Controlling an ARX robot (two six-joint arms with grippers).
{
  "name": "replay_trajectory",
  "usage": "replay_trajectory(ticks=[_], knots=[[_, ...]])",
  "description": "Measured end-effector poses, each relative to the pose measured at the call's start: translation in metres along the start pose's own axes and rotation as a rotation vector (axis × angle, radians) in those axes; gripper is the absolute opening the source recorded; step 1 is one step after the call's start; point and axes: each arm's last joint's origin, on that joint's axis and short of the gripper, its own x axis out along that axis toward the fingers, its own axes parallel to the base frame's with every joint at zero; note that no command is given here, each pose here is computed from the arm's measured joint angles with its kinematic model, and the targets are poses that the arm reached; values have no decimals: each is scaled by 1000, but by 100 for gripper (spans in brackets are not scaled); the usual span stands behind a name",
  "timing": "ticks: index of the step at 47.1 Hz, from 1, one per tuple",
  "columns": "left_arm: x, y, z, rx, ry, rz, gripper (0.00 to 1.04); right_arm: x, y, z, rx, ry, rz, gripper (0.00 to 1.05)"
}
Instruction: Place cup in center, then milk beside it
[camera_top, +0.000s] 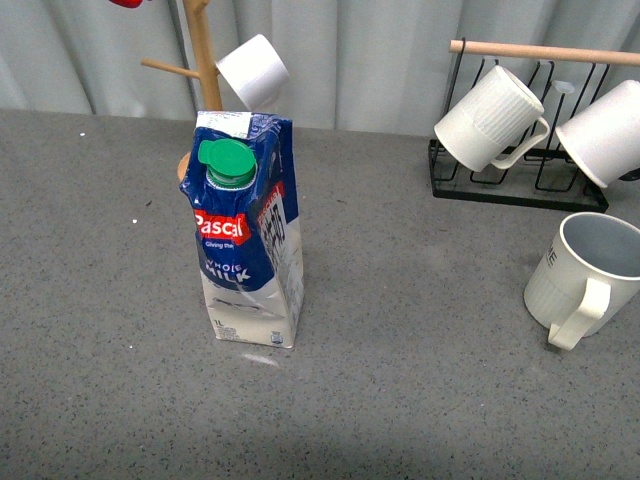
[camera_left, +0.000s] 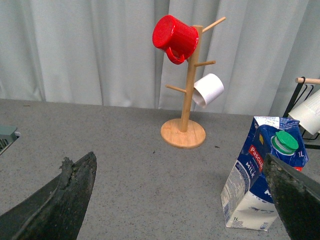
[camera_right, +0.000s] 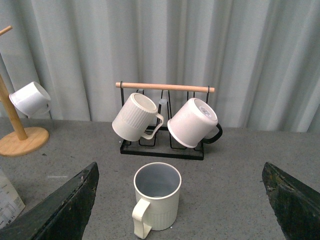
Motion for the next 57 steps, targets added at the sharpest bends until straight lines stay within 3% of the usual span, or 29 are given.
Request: replay_trajectory(ticks=[18, 23, 34, 45, 57], knots=[[0, 0, 0, 0, 0, 0, 98, 0, 0, 0, 0, 0, 0, 96], [0, 0, 0, 0, 0, 0, 98, 1, 0, 1, -119, 5, -132, 96], [0, 0, 0, 0, 0, 0, 98, 15, -1, -10, -238, 198, -86, 96], [0, 0, 0, 0, 0, 0, 98, 58, -16, 5, -168, 325, -108, 96], [0, 0, 0, 0, 0, 0, 98, 118, -24, -3, -92, 556, -88, 96]])
